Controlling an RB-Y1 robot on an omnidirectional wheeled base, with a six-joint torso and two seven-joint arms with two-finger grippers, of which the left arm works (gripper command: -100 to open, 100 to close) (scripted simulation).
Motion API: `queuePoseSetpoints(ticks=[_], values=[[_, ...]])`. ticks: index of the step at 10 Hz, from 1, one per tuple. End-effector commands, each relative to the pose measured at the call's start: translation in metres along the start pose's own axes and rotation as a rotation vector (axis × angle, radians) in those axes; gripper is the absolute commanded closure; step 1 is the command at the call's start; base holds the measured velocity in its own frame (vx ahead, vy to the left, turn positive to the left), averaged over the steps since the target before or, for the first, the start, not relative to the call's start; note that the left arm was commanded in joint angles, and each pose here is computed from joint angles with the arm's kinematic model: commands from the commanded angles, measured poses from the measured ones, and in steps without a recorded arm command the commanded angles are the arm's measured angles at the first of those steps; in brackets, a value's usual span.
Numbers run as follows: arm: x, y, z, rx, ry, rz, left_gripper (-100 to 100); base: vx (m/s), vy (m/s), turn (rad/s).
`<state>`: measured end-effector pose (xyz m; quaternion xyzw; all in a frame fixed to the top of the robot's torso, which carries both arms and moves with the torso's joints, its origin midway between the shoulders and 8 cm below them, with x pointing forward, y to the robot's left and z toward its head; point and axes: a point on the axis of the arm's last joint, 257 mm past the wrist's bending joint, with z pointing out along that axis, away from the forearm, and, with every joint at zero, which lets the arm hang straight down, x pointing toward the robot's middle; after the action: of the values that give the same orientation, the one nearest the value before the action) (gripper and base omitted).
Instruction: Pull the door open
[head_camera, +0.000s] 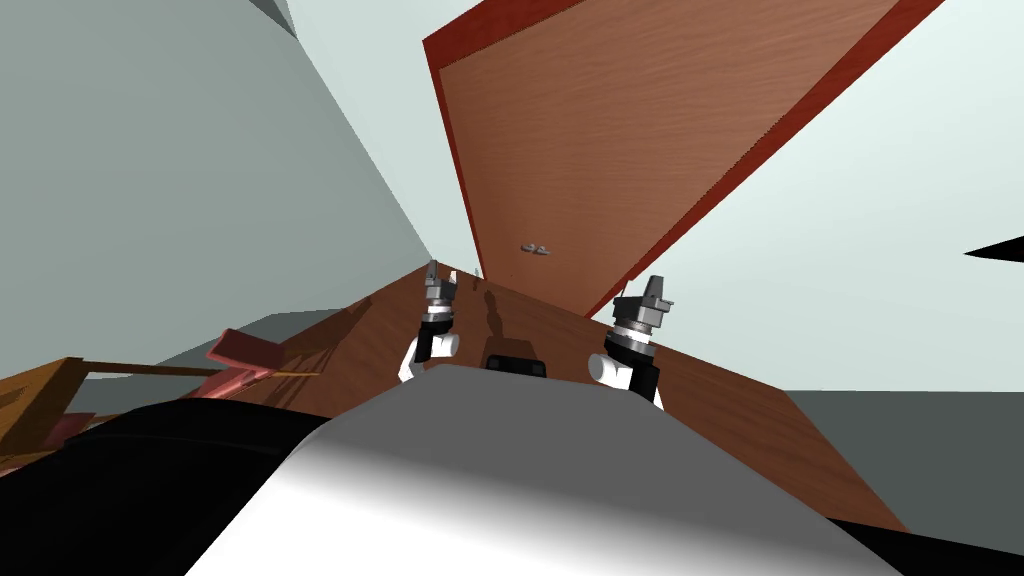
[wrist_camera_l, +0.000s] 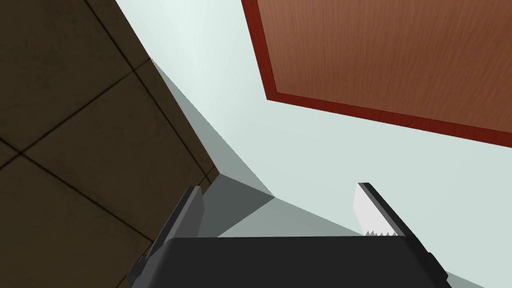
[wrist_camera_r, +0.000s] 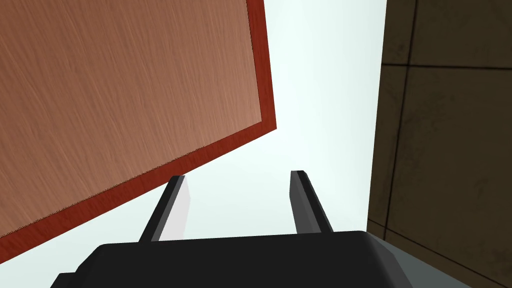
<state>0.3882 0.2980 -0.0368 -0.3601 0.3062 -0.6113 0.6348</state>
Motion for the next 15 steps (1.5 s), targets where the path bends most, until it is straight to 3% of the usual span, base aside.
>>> queuePoseSetpoints(ticks=[1, 8, 15], values=[[-0.001, 0.014, -0.0039, -0.020, 0.006, -0.004, -100, 0.121, -0.030, -0.105], [-0.007, 0.056, -0.0155, -0.082, 0.019, -0.013, -100, 0.102, -0.029, -0.065], [-0.016, 0.102, -0.0324, -0.153, 0.029, -0.020, -100, 0.103, -0.023, -0.077]])
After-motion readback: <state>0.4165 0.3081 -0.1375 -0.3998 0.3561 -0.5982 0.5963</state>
